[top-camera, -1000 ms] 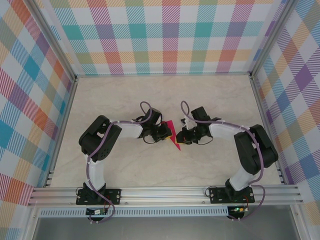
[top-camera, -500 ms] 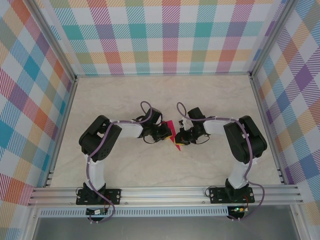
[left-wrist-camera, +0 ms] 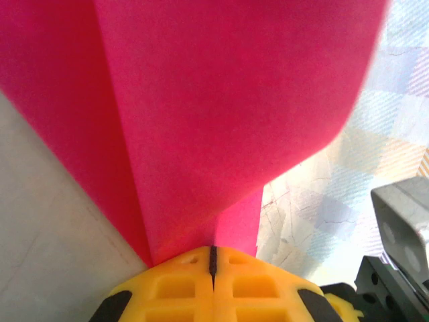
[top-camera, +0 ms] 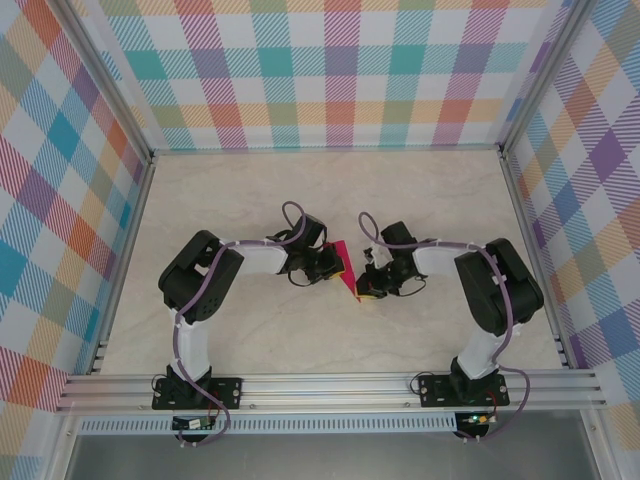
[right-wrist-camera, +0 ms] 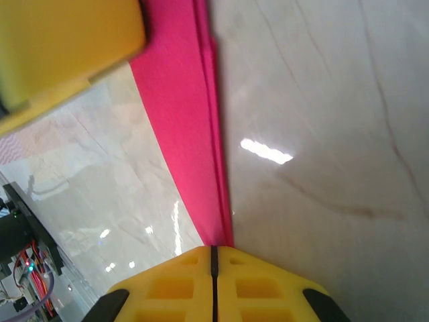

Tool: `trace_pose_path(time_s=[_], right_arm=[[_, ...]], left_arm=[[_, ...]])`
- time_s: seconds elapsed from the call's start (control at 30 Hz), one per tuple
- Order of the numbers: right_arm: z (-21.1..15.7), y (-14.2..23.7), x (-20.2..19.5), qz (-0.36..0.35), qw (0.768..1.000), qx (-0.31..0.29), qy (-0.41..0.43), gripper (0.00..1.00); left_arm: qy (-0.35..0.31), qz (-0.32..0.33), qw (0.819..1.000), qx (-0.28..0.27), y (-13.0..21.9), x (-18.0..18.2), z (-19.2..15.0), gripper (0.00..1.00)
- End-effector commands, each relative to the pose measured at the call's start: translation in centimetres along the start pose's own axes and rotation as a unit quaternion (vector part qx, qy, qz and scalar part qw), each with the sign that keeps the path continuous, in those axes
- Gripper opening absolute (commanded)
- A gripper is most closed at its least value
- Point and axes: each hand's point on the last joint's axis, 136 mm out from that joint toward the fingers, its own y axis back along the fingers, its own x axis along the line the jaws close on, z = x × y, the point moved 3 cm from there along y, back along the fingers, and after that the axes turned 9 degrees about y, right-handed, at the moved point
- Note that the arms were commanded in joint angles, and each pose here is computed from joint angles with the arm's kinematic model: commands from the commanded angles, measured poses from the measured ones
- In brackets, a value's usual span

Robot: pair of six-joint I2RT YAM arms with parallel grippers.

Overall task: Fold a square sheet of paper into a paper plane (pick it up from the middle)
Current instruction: Fold the wing for the fifth time at the center of the table.

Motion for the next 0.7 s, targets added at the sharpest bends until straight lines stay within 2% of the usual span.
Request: trace_pose_path(time_s=[0.0, 0.1, 0.3, 0.5, 0.67], right_arm=[[-4.7, 0.3, -1.3, -0.029, 0.995, 0.074, -0.053, 0.1], [-4.2, 1.0, -0.5, -0.021, 0.997, 0.057, -0.04, 0.1], [0.8, 3.9, 3.5, 0.016, 0.998, -0.045, 0.028, 0.13], [3.4, 1.6, 4.2, 0.048, 0.998, -0.025, 0.03, 0.12], [3.8, -0.3, 3.5, 0.044, 0.999, -0.001, 0.025, 0.1]], left_arm=[[0.046, 0.141, 0.989, -0.012, -1.2, 7.5, -0.4, 0.02], [0.043, 0.139, 0.989, -0.01, -1.1, 7.4, -0.4, 0.02], [0.036, 0.128, 0.991, -0.006, -1.2, 6.9, -0.5, 0.02], [0.03, 0.114, 0.993, -0.004, -1.1, 6.2, -0.4, 0.02], [0.032, 0.116, 0.993, -0.003, -1.1, 6.2, -0.5, 0.03]])
